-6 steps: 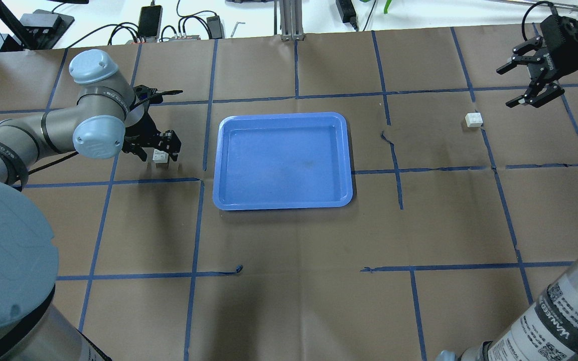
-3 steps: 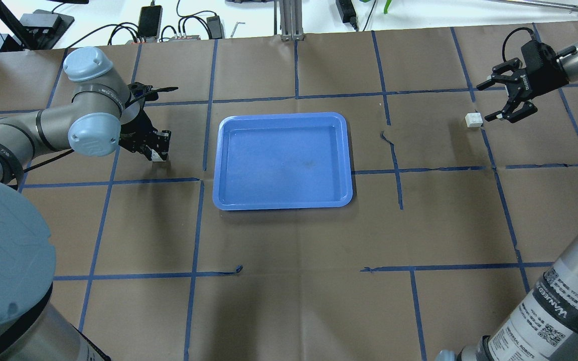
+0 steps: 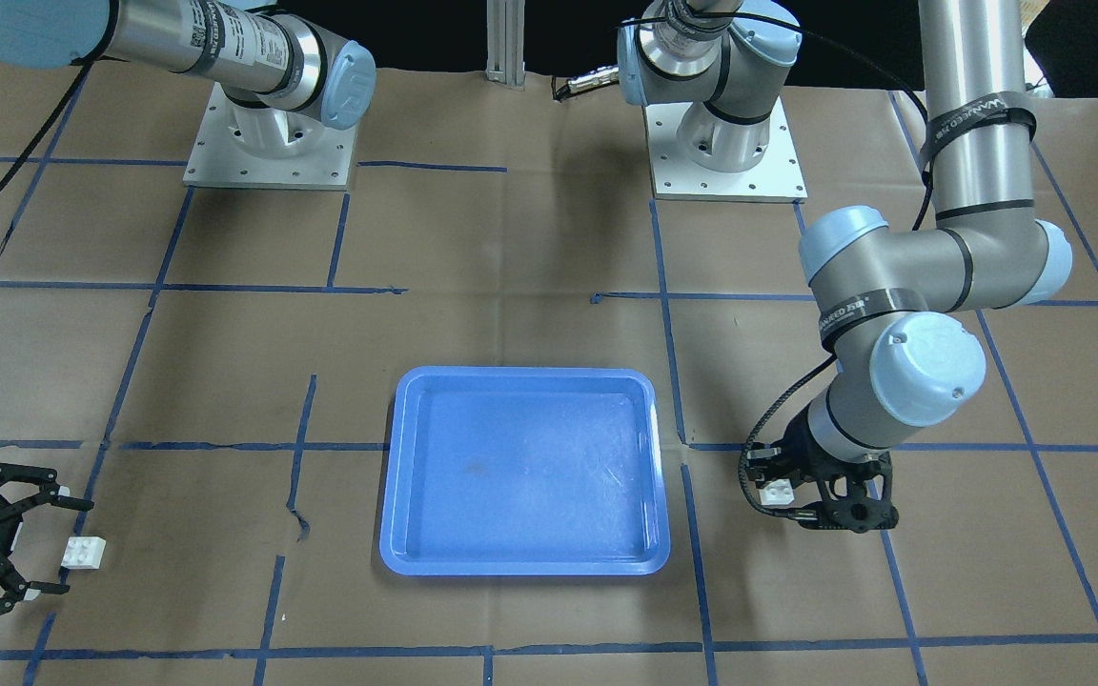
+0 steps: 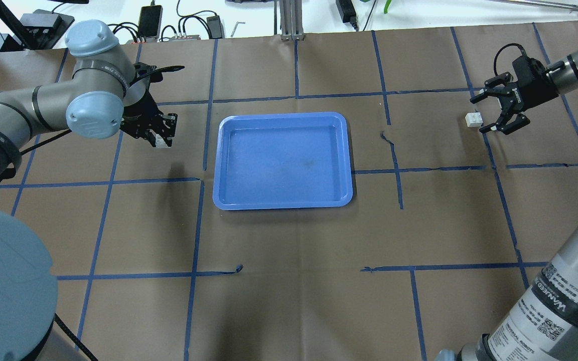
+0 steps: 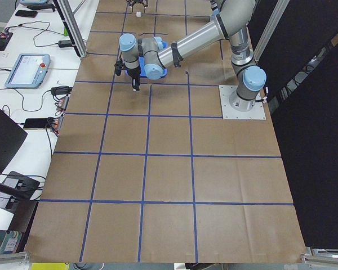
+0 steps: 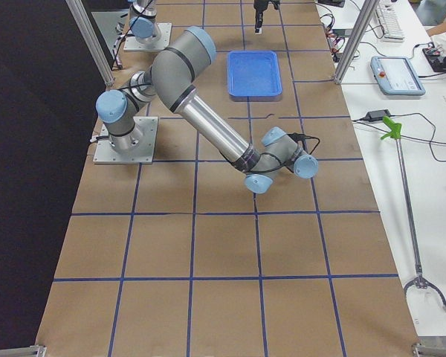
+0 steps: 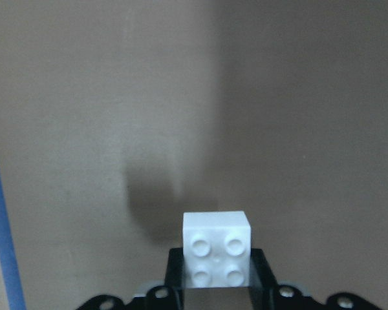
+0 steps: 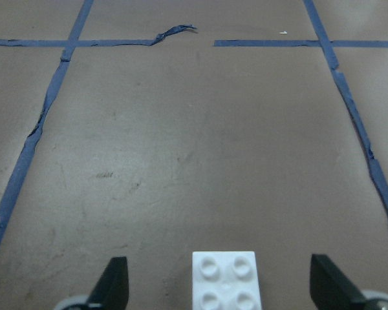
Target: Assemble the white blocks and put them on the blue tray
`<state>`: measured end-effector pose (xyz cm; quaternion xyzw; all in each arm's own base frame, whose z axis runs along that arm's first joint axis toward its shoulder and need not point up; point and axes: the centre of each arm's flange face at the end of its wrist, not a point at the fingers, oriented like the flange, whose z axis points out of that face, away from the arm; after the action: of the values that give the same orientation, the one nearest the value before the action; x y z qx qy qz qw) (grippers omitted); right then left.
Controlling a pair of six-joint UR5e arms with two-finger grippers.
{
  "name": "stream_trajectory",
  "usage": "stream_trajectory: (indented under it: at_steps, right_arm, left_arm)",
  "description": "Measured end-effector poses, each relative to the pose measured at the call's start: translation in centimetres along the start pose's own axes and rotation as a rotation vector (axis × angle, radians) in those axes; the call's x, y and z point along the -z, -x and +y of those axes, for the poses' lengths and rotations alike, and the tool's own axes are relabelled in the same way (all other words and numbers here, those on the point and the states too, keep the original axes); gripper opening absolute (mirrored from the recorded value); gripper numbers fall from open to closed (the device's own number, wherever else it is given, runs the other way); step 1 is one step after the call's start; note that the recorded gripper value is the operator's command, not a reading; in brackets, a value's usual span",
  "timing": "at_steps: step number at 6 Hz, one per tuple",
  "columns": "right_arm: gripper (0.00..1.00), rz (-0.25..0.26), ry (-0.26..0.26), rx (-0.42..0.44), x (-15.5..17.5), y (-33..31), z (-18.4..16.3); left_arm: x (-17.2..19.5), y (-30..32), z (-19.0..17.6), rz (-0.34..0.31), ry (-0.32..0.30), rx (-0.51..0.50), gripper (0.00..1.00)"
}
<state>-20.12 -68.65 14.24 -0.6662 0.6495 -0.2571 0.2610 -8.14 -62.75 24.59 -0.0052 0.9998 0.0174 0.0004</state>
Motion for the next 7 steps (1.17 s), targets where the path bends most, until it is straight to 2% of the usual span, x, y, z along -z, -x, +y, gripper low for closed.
stream_trajectory:
  at_steps: [2, 3, 4, 5, 6, 7]
  right_arm:
    - [0.71, -0.008, 0.007, -0.01, -0.1, 0.2, 0.1]
    - [0.61, -0.006, 0.01, -0.008, 0.1, 0.1, 0.0]
    - [0.57, -0.004, 0.012, -0.006, 0.2, 0.0, -0.1]
    - [0.49, -0.001, 0.019, -0.001, 0.2, 0.0, 0.0]
    - [0.39, 0.002, 0.03, 0.006, 0.3, -0.1, 0.1]
    - [0.3, 0.002, 0.038, 0.011, 0.4, -0.1, 0.1]
  left_arm:
    - [1.3, -9.8, 1.7, 0.009, -0.017, 0.02, 0.0]
    - [1.2, -14.1, 2.7, 0.019, -0.016, 0.002, 0.0]
    - [0.3, -17.9, 3.8, 0.022, -0.005, -0.042, 0.0]
    - [-0.8, -20.1, 4.7, 0.021, 0.009, -0.116, 0.0]
    - [-1.6, -21.0, 5.2, 0.017, 0.022, -0.259, 0.0]
    - [-2.0, -21.4, 5.7, 0.014, 0.029, -0.448, 0.0]
